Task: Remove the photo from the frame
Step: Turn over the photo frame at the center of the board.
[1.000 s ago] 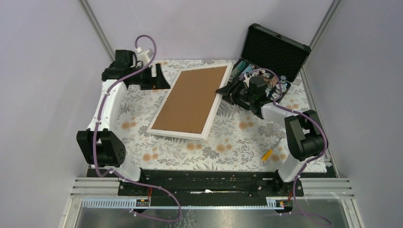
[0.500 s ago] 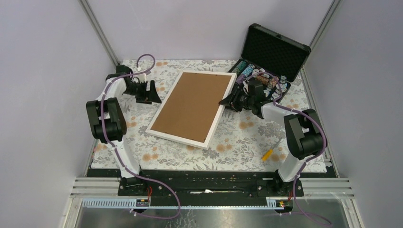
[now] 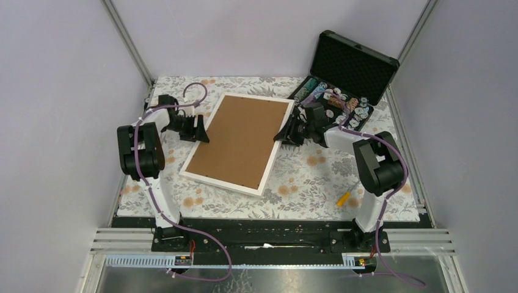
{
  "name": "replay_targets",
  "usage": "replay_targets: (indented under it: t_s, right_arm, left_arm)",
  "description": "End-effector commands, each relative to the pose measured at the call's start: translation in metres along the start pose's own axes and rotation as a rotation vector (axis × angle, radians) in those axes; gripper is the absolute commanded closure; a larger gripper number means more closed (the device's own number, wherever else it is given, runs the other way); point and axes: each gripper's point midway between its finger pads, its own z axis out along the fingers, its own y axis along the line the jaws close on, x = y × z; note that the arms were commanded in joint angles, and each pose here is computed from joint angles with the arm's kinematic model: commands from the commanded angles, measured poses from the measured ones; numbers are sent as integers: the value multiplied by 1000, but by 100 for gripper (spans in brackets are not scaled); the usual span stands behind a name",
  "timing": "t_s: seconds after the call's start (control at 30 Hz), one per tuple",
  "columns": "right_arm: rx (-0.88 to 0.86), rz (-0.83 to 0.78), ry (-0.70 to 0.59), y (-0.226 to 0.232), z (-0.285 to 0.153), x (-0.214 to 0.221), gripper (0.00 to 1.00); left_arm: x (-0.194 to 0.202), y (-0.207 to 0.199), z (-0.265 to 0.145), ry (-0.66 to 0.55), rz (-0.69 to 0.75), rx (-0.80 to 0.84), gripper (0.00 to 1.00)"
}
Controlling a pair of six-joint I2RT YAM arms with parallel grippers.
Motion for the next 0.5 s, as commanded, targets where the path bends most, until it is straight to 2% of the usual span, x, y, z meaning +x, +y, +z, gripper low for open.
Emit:
replay_targets:
  t_s: [0.0,0.3,0.47]
  right_arm:
    - [-76,-206,-19,41,11,-7,55]
    - [-20,-224,36,28,24,3,43]
    - [-16,-234,86,24,29,22,33]
  left_arm:
    - [18,-13,-26,-17,34,-45,33]
    - [75,-37,-57,-8,16,-79,36]
    - [80,-27,-63,-15,-28,-118,35]
